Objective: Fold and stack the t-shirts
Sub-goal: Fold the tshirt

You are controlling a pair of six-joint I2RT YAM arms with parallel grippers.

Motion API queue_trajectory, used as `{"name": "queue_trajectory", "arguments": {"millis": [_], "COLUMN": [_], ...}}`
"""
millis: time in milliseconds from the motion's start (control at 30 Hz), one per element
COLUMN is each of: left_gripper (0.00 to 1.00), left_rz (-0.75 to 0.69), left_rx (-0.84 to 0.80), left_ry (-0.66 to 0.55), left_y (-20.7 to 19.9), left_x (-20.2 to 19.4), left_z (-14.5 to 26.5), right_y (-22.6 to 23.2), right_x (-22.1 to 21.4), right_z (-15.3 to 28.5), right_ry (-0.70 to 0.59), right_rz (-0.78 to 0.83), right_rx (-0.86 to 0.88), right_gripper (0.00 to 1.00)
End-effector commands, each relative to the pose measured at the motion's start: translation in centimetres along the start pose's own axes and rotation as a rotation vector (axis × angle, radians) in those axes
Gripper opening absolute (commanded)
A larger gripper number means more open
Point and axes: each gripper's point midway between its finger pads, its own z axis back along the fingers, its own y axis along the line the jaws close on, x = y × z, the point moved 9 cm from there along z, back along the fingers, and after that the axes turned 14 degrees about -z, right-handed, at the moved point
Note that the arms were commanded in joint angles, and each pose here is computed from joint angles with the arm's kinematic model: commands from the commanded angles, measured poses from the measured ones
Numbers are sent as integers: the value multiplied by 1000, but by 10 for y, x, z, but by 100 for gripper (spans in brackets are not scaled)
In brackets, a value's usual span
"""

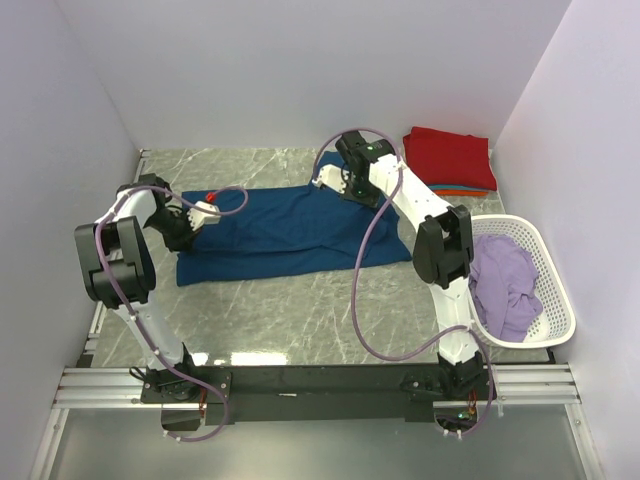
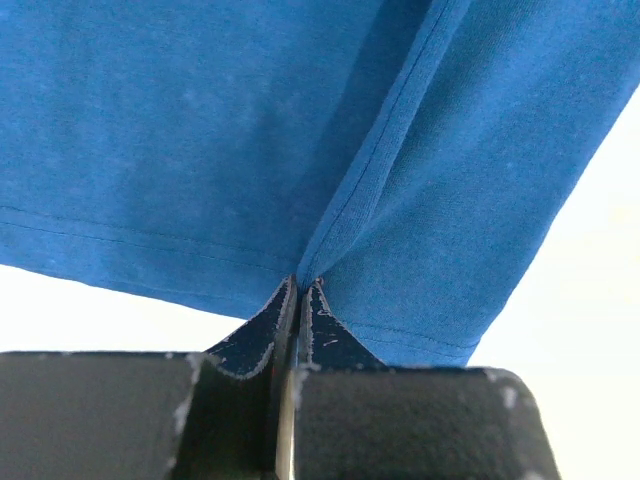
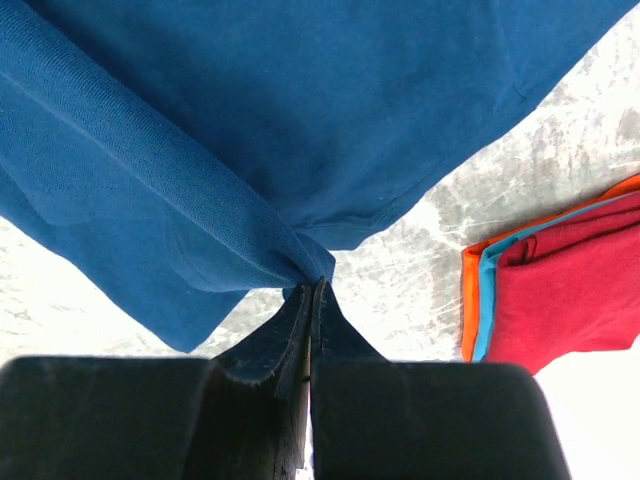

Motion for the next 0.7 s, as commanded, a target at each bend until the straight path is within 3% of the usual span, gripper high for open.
{"name": "queue_trajectory", "arguments": {"millis": [0,200,267,300,400,533,667], "left_gripper": [4,7,22,31,41,48,50], "left_rz": [5,22,49,65,160,348,537], "left_rx": [26,29,48,57,76,31,58], "left_ry": [-1,-2,-4,-15,-93,-212,-263], "left_y": [11,15,17,17,19,0,-24], "left_x": [0,-2,-1,0,-2,-6,-21], "left_z": [5,0,2,4,23,48,57], "right_y": [-15,-15,-17,-18,-31,-35,-18], "right_x": [5,7,8,7,-2,-31,-63], "right_z": [8,0,-1,0,20,53,57], "right_ry": [-30,-28,-25,-28,-71,-116,-112], "right_rz": [8,-5,-30,-43,-127,-289,-517], "right_rx": [-54,-56,-80,-83,-82,9,225], "right_gripper": [0,0,18,37,55,56,56]}}
